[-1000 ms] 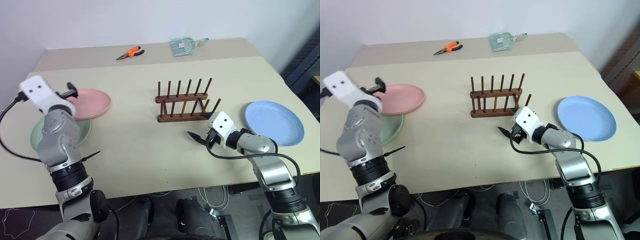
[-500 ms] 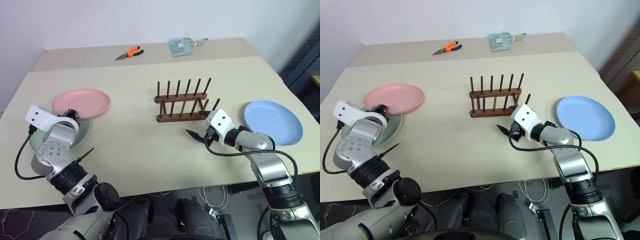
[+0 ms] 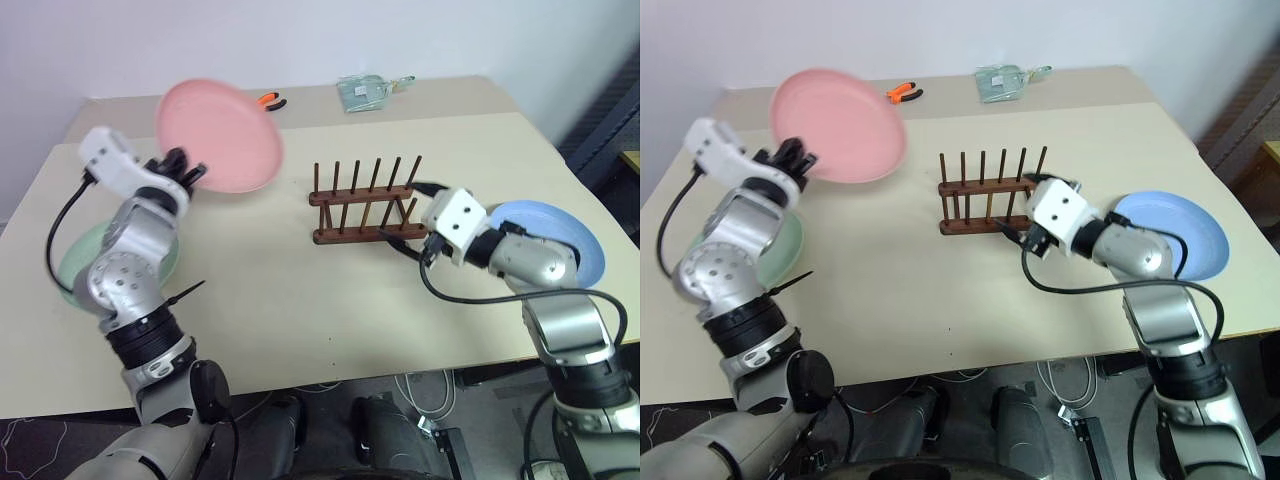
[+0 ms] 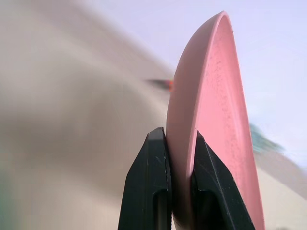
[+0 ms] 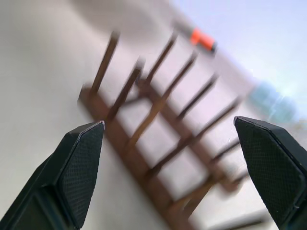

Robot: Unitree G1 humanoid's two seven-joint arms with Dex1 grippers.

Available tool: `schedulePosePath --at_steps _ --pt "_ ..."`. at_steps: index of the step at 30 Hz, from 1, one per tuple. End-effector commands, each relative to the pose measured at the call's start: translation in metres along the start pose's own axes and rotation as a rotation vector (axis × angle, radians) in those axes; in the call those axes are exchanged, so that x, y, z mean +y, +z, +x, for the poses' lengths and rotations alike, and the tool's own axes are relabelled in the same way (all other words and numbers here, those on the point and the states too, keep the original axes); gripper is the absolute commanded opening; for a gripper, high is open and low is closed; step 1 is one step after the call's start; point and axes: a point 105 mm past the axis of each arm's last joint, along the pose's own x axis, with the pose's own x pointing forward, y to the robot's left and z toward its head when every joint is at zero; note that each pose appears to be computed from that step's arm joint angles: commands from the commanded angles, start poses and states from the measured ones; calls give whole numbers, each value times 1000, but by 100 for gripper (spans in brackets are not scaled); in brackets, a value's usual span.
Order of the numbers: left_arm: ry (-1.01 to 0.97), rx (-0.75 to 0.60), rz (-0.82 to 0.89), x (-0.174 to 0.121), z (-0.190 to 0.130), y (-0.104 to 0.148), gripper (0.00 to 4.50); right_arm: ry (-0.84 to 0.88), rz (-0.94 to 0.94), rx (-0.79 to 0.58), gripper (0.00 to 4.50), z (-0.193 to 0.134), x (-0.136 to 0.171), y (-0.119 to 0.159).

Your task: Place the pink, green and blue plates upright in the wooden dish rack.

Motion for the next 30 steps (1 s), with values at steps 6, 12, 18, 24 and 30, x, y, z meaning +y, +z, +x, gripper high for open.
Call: schedulePosePath --at_steps 6,12,18,24,30 --pt "-392 38 -12 -116 -7 -16 2 -64 -483 -63 441 43 -12 34" --pt "-440 115 -25 -123 -14 -34 0 -127 -596 -2 324 49 -23 19" --pt "-459 149 -41 -122 -17 -41 78 -168 -665 14 25 47 -27 17" --pt "-413 -41 -79 -111 -9 -3 312 -209 -678 28 0 38 -30 12" --pt "-256 -187 258 -58 -1 22 312 -384 -407 38 0 3 -62 1"
